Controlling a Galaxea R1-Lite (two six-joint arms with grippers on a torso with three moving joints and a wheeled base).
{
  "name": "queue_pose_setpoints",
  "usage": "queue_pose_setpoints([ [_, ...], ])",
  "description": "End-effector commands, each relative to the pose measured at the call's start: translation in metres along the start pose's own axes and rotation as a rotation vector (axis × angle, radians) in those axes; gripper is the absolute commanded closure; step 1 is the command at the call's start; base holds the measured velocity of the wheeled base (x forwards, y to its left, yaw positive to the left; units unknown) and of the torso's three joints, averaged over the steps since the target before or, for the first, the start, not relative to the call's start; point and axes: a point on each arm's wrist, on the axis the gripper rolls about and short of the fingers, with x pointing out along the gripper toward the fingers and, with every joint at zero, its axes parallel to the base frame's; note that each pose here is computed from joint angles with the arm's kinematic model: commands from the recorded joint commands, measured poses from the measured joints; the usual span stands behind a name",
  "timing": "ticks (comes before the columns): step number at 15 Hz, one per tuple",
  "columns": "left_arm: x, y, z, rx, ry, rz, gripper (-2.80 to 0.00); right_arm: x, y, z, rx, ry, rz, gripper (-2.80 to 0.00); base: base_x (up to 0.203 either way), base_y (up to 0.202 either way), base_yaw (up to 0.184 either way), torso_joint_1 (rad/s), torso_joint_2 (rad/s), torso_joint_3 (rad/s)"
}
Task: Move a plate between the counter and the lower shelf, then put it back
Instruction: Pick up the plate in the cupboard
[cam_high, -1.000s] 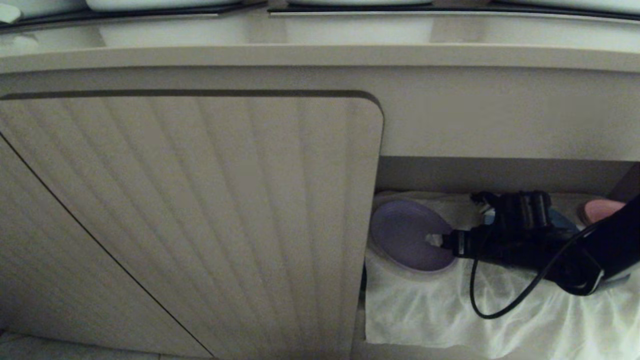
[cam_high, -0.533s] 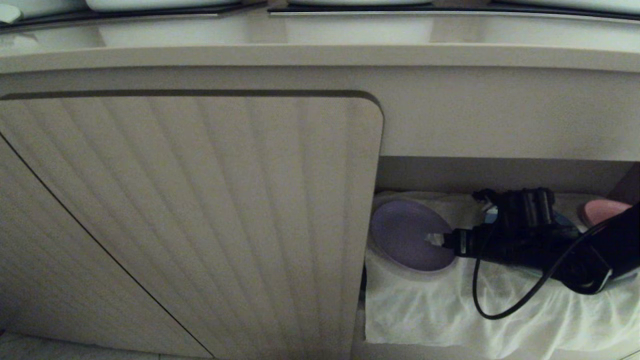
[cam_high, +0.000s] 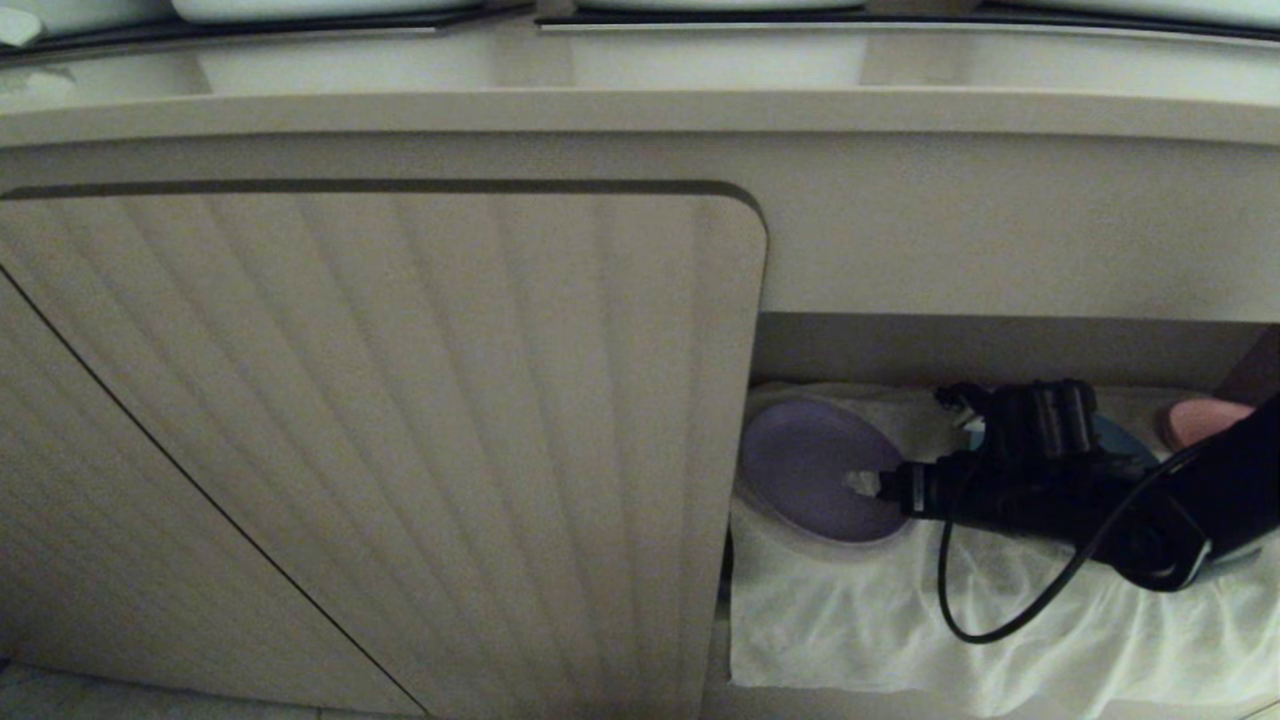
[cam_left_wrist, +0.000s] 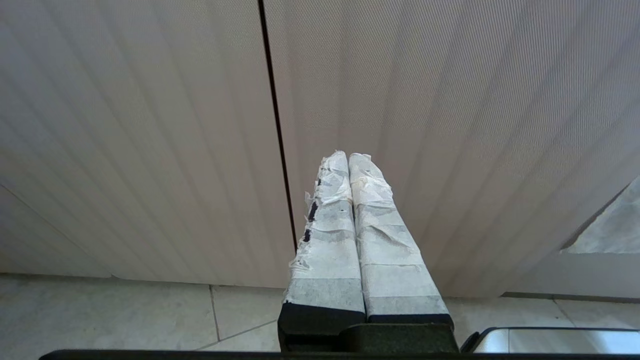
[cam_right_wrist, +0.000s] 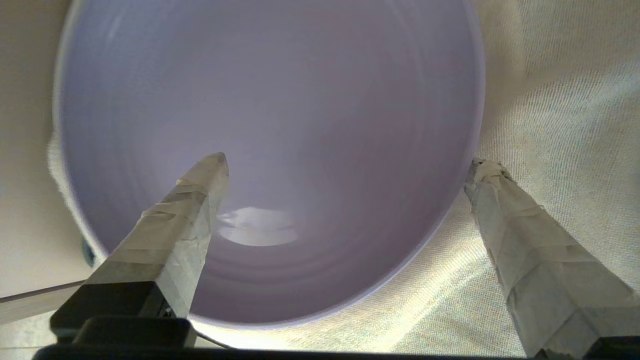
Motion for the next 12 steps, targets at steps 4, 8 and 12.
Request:
queue_pose_setpoints([
  [4, 0.0000, 0.0000, 0.0000, 0.000, 0.000, 0.000, 0.00, 0.0047, -0.0009, -0.0012, 0.001, 0.004, 0.002, -2.80, 0.000, 0.000, 0.000, 0.000, 0.00, 0.000],
  [8, 0.0000, 0.0000, 0.0000, 0.000, 0.000, 0.000, 0.00, 0.0064, -0.0013, 0.0015, 0.000, -0.003, 0.002, 0.00, 0.000, 0.000, 0.000, 0.000, 0.00, 0.000],
  [12, 0.0000, 0.0000, 0.0000, 0.000, 0.000, 0.001, 0.00, 0.0062, -0.0024, 0.0016, 0.001, -0.003, -0.002, 0.00, 0.000, 0.000, 0.000, 0.000, 0.00, 0.000],
])
